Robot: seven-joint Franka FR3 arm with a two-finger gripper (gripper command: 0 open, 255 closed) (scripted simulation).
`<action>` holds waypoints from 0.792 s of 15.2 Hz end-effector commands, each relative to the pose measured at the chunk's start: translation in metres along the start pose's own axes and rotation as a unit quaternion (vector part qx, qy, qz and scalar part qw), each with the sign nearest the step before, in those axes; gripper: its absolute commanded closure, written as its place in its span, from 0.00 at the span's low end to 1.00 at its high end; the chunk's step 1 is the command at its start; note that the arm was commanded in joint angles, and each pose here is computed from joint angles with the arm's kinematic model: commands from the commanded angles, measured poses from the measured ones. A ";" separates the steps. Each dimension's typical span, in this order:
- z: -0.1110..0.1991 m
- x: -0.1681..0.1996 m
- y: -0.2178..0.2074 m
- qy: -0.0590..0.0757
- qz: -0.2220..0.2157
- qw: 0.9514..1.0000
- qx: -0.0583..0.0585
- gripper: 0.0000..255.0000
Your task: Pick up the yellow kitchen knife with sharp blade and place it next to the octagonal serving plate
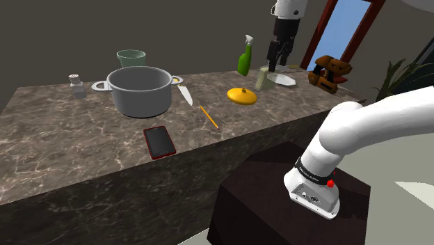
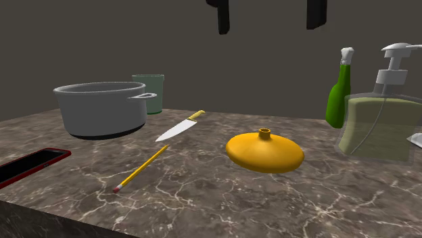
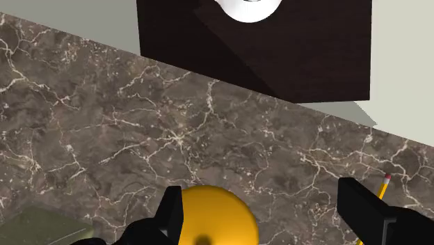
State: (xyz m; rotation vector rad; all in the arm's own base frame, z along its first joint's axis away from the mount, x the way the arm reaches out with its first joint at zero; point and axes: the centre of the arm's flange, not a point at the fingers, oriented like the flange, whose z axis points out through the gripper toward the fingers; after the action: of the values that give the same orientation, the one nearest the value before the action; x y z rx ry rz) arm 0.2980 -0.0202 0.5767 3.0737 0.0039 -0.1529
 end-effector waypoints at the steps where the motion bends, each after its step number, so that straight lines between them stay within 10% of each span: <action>1: 0.000 0.000 0.000 0.000 0.000 1.000 0.000 0.00; 12: 0.041 0.127 -0.040 0.014 0.061 0.998 0.018 0.00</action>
State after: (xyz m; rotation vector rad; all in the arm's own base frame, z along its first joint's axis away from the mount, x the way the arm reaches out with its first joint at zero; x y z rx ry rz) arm 0.4102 0.0166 0.5242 3.0974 -0.1657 -0.1107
